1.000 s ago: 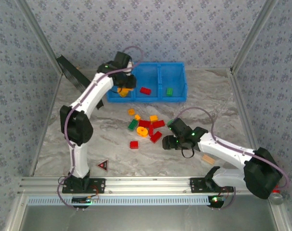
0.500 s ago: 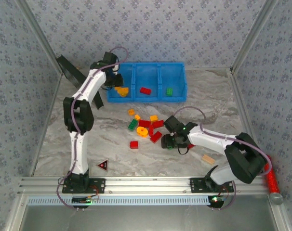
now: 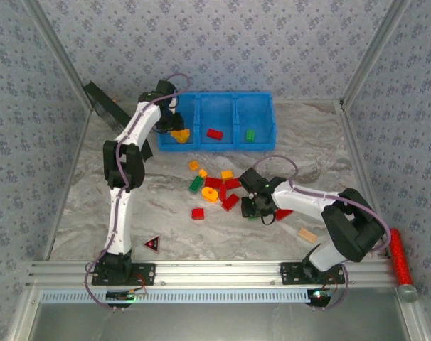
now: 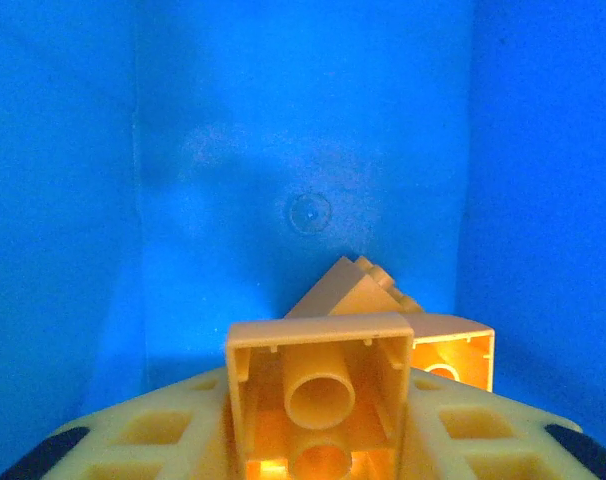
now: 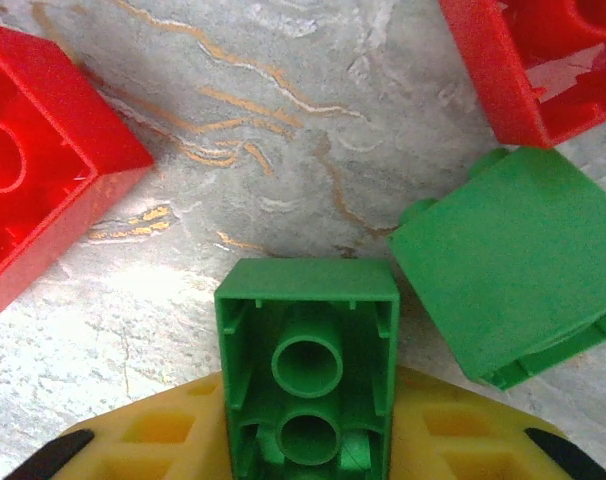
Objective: Sort the legos into containers by color
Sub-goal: Place the lego in the container, then pick up the lego from the bottom-center of the table.
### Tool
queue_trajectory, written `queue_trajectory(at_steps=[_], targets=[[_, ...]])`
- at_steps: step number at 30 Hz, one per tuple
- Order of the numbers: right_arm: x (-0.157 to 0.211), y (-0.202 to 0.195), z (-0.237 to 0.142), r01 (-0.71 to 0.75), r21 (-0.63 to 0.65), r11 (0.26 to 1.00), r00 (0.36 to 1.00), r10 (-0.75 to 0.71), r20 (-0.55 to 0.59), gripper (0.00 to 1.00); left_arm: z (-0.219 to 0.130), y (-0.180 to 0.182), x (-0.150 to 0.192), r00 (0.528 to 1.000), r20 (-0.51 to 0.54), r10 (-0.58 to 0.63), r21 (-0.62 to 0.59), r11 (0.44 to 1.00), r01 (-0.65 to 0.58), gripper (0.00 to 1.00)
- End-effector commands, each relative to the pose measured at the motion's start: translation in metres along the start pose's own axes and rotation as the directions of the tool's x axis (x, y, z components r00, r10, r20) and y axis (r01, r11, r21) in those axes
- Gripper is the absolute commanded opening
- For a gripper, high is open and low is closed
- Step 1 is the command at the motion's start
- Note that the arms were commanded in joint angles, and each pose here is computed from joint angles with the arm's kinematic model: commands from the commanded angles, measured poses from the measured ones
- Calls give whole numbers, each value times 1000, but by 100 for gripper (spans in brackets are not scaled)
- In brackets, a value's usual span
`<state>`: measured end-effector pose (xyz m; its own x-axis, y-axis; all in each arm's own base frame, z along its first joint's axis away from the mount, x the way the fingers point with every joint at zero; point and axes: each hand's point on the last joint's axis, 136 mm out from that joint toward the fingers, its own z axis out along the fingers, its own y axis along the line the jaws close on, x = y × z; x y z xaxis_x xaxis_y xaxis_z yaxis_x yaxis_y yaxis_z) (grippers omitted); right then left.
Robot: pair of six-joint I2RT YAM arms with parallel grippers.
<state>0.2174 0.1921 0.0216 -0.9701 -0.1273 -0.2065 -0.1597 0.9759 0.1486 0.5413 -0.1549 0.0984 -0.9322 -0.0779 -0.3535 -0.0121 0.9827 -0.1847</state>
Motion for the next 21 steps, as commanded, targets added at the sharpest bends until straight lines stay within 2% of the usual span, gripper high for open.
queue_trajectory(at_steps=[1,6,10,16,21], targets=[[2,9,4,27,-39,999,999,-28,-24,31,-20,-9,-6,1000,16,9,33,999,-9,44],[4,13,-7,35,-71,997,999,-37,-17,26,-52,-24,-15,997,71,29,79,996,-34,52],[2,15,-37,34,-122,992,999,-31,28,24,-84,-38,-22,989,132,67,107,991,-82,60],[-16,5,-101,1,-201,980,989,29,148,23,-128,-50,-17,978,175,117,124,982,-139,62],[-50,-16,-138,-5,-196,981,967,55,251,23,-159,-55,5,969,194,153,125,976,-179,64]])
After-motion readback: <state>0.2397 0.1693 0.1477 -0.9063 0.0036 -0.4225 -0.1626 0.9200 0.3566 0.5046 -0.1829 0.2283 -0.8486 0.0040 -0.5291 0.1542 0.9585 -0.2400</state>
